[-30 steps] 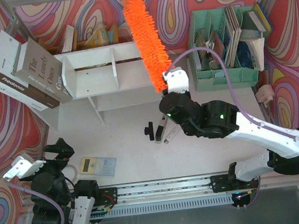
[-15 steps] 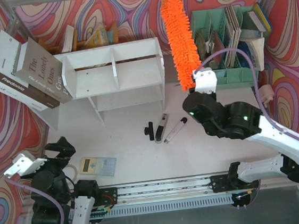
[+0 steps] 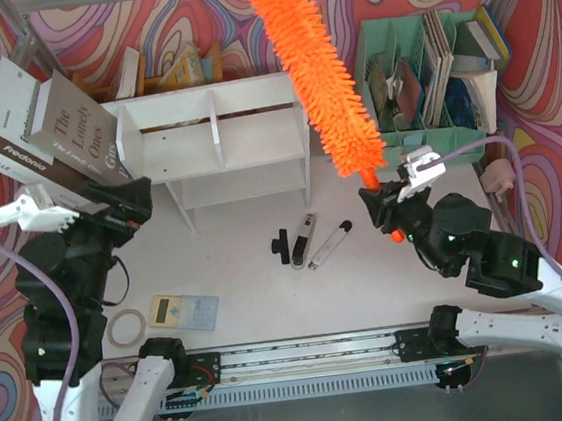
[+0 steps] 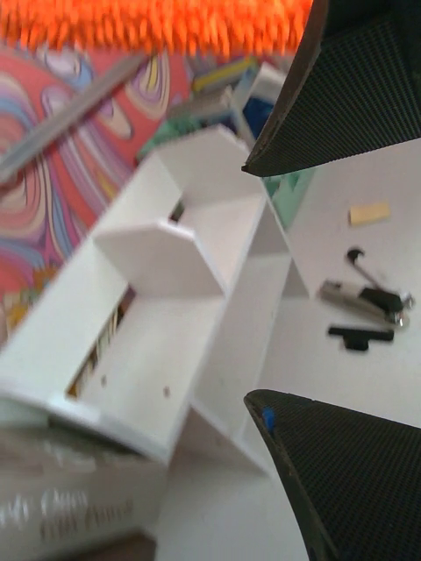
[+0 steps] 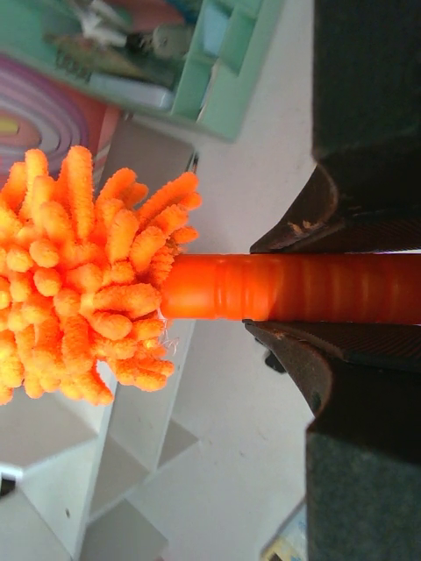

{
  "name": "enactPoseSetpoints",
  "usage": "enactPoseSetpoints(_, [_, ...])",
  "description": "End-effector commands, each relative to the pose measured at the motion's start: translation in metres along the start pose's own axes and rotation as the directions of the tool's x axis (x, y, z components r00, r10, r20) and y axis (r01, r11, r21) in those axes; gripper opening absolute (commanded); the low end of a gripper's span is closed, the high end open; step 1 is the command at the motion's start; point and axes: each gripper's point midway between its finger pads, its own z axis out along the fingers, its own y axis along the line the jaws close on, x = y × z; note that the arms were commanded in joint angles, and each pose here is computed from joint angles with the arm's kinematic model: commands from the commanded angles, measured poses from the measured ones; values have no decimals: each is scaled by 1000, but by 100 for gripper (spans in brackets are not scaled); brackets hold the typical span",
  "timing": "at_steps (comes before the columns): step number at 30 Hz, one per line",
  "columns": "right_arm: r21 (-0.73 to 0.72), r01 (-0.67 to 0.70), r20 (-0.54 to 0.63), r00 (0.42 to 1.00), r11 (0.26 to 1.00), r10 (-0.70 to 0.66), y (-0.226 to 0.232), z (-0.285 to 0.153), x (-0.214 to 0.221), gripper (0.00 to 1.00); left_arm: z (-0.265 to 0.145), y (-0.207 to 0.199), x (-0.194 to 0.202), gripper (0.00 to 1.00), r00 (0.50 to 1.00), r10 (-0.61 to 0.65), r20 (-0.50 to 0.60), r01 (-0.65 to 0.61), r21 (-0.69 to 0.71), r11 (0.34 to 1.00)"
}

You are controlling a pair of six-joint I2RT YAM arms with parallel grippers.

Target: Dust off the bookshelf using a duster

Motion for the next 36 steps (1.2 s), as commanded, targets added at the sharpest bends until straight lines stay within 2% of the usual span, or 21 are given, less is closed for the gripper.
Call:
enactPoseSetpoints(1, [-205,13,121,993,979,12,44,8,-26,0,4,-67,-15,98,994,-103,-47,112,256,960])
enactPoseSetpoints(6, [-299,18,112,994,954,16,70,16,-15,0,21,-92,-9,97,990,-111,-88,134,331,934])
enactPoseSetpoints(13, [-331,35,125,992,943,7,84,23,-18,0,40,-144,45,98,990,72,-119,-18,402,915])
enactPoseSetpoints(17, [-358,49,128,992,933,-3,89,22,-17,0,51,-170,71,96,985,106,-135,-38,434,900])
enactPoseSetpoints(26, [-462,90,162,987,882,-17,96,2,-11,0,86,-185,90,78,990,79,-117,-26,399,916])
enactPoseSetpoints(30, [-442,96,142,989,892,-36,90,2,-5,0,92,-198,101,63,988,65,-138,1,432,902])
enactPoseSetpoints(36, [-433,108,144,988,895,-49,85,-1,0,0,90,-206,112,34,990,65,-128,-5,423,906])
